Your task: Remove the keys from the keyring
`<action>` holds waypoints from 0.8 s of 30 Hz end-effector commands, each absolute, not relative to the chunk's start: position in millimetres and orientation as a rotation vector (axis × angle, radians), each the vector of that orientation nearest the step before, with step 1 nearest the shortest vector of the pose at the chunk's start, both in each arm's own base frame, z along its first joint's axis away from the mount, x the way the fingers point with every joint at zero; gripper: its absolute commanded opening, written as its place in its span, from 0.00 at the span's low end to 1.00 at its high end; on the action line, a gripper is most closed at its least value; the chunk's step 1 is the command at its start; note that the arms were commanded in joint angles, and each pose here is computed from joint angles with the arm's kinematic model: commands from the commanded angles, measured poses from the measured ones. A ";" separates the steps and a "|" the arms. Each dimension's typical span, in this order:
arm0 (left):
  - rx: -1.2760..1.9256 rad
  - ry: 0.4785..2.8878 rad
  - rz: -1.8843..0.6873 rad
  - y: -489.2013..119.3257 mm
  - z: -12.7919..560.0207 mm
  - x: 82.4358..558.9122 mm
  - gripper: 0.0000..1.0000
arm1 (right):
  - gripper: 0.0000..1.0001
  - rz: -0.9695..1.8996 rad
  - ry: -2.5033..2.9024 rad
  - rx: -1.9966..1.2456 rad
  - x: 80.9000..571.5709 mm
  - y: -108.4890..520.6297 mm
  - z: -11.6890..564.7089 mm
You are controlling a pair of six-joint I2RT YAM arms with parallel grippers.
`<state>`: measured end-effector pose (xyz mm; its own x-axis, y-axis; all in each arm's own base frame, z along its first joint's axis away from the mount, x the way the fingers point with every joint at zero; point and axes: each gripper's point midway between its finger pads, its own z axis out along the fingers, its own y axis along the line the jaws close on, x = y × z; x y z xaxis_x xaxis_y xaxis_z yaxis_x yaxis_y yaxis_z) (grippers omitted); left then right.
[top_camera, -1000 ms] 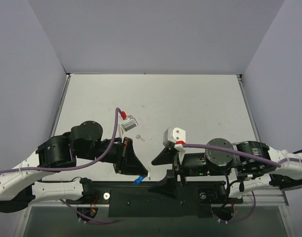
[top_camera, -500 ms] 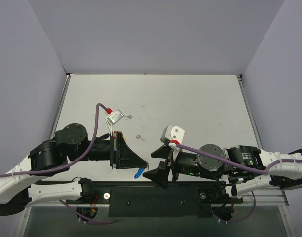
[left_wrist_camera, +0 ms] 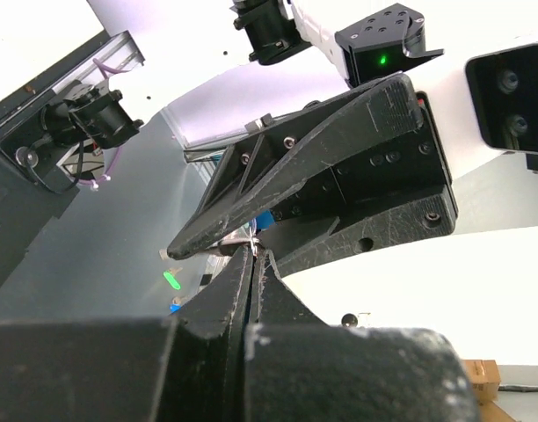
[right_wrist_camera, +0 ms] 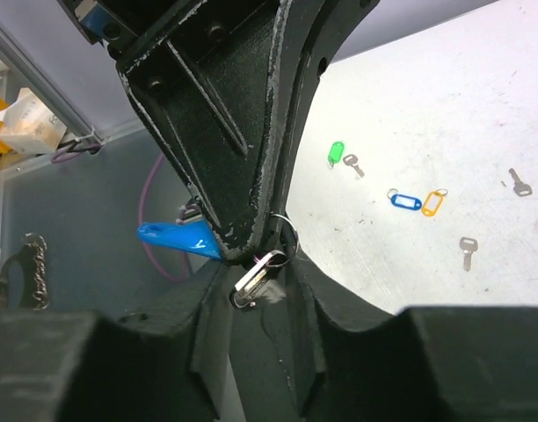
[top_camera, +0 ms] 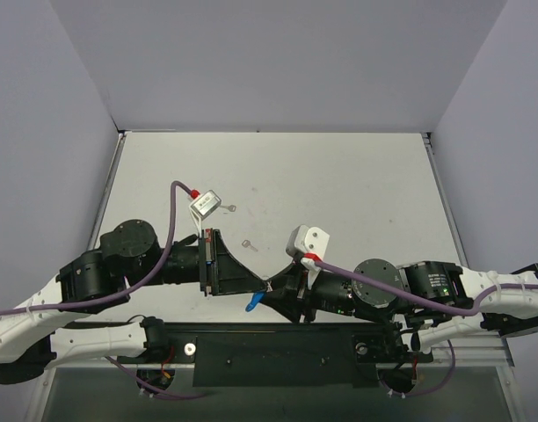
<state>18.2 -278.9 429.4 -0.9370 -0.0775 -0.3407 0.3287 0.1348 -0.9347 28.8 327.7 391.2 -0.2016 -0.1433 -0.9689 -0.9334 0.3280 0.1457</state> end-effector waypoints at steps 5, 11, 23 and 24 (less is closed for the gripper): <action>0.283 2.047 -1.969 -279.9 444.9 9.1 0.00 | 0.02 1.028 1.542 -0.888 38.2 328.3 419.0; 0.316 2.027 -2.007 -275.5 450.0 2.4 0.00 | 0.00 1.047 1.533 -0.891 36.3 324.3 424.0; 0.610 1.948 -1.945 -263.5 448.2 -16.0 0.00 | 0.00 1.216 1.518 -0.907 15.1 325.2 437.8; 0.647 1.913 -1.933 -262.2 449.8 -16.7 0.00 | 0.00 1.245 1.513 -0.905 12.1 326.2 439.8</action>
<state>2.5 -273.4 436.8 -0.9140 -0.0065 -0.4058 0.4046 0.0627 -0.9124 16.9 328.3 398.0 -0.2190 -0.1260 -0.9676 -0.9468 0.2671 0.1795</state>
